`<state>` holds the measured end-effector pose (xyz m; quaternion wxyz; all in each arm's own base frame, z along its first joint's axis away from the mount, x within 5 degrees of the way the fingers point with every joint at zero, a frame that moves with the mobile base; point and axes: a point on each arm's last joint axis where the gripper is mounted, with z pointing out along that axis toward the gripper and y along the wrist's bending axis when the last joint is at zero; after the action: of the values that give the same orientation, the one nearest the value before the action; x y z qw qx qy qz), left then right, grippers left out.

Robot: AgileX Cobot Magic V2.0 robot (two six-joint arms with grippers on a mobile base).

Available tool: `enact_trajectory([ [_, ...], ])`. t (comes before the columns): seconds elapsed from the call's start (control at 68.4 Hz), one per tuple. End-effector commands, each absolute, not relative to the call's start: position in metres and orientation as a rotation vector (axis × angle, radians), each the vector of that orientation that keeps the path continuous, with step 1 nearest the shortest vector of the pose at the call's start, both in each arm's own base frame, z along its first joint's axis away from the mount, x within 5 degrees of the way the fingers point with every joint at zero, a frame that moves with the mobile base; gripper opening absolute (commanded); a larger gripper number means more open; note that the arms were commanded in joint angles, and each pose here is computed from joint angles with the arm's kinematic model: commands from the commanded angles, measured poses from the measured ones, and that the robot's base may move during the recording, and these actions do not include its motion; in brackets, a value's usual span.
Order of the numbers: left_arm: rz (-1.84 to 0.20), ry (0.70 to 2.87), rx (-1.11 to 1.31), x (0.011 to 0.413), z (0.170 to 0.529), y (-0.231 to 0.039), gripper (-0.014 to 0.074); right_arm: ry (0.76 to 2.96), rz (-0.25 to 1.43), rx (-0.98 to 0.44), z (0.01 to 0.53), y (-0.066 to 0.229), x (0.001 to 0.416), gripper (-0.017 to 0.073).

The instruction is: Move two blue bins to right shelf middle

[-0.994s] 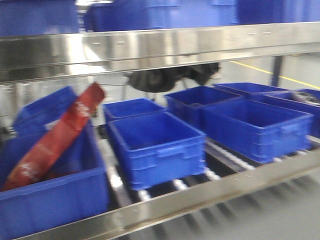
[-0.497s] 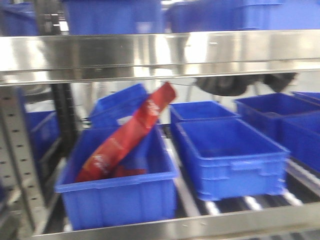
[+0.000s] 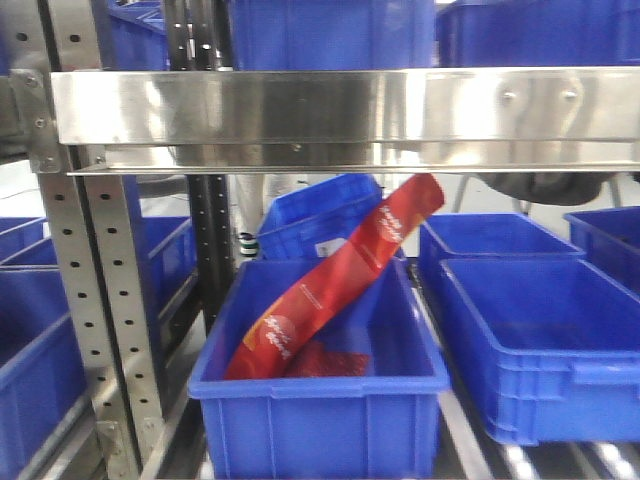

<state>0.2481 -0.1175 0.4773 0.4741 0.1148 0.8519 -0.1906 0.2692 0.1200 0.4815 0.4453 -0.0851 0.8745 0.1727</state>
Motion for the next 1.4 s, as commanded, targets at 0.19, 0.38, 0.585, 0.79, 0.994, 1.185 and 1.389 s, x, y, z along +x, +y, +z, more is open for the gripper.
enact_trajectory([
  [0.19,-0.543,1.971,0.27,0.2411,0.4952,-0.1191,-0.0111,2.048,0.487,-0.194,0.4965,0.1212,0.2681,-0.0155],
  [0.38,-0.543,1.971,0.27,0.2411,0.4952,-0.1191,-0.0111,2.048,0.487,-0.194,0.4965,0.1212,0.2681,-0.0155],
  [0.585,-0.543,1.971,0.27,0.2411,0.4952,-0.1191,-0.0111,2.048,0.487,-0.194,0.4965,0.1212,0.2681,-0.0155],
  [0.79,-0.543,1.971,0.27,0.2411,0.4952,-0.1191,-0.0111,2.048,0.487,-0.194,0.4965,0.1212,0.2681,-0.0155],
  [0.994,-0.543,1.971,0.27,0.2411,0.4952,-0.1191,-0.0111,2.048,0.487,-0.194,0.4965,0.1212,0.2681,-0.0155],
  [1.185,-0.543,1.971,0.27,0.2411,0.4952,-0.1191,-0.0111,2.048,0.487,-0.194,0.4965,0.1212,0.2681,-0.0155],
  [1.389,-0.543,1.971,0.27,0.2411,0.4952,-0.1191,-0.0111,2.048,0.487,-0.194,0.4965,0.1212,0.2681,-0.0155],
])
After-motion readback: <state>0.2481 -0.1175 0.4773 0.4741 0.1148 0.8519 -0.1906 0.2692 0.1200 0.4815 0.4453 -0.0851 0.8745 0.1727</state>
